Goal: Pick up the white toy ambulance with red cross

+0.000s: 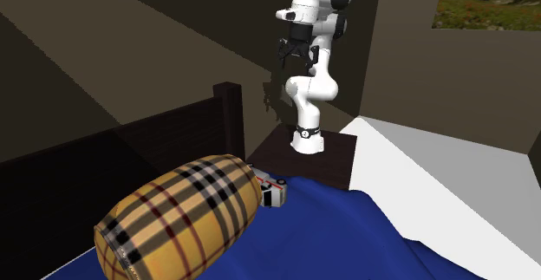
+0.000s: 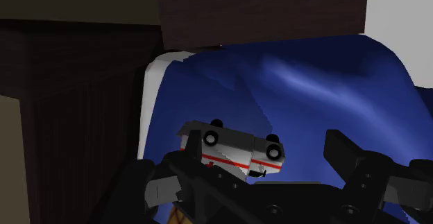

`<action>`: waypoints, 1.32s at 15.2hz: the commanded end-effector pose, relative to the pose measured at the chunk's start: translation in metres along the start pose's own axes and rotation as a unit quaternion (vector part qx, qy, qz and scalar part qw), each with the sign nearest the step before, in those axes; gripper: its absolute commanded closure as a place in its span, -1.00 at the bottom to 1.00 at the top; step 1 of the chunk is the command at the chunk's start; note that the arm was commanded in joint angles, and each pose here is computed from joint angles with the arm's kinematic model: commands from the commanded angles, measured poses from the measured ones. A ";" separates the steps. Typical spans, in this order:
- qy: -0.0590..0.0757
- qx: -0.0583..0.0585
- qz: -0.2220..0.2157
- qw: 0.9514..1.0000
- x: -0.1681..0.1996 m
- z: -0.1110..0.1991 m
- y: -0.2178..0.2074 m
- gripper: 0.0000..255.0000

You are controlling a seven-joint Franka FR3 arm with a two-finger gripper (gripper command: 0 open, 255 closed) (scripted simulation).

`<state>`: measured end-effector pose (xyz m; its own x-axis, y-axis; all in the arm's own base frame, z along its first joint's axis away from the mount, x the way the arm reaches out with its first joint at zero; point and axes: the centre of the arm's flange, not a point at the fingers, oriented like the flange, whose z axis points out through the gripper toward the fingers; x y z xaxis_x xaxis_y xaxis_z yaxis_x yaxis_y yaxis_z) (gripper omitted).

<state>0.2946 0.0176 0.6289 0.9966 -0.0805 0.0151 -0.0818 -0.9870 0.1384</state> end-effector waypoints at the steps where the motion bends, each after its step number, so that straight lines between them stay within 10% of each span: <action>1: 0.000 0.000 0.000 1.000 0.000 0.000 0.000 -1.00; 10: 0.034 0.031 0.114 0.992 0.036 0.103 -0.027 -1.00; 20: 0.072 0.065 0.238 0.966 0.092 0.213 -0.052 -1.00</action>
<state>0.3850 0.0276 0.4219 0.8510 -0.4954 0.1742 -0.4986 -0.8664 -0.0280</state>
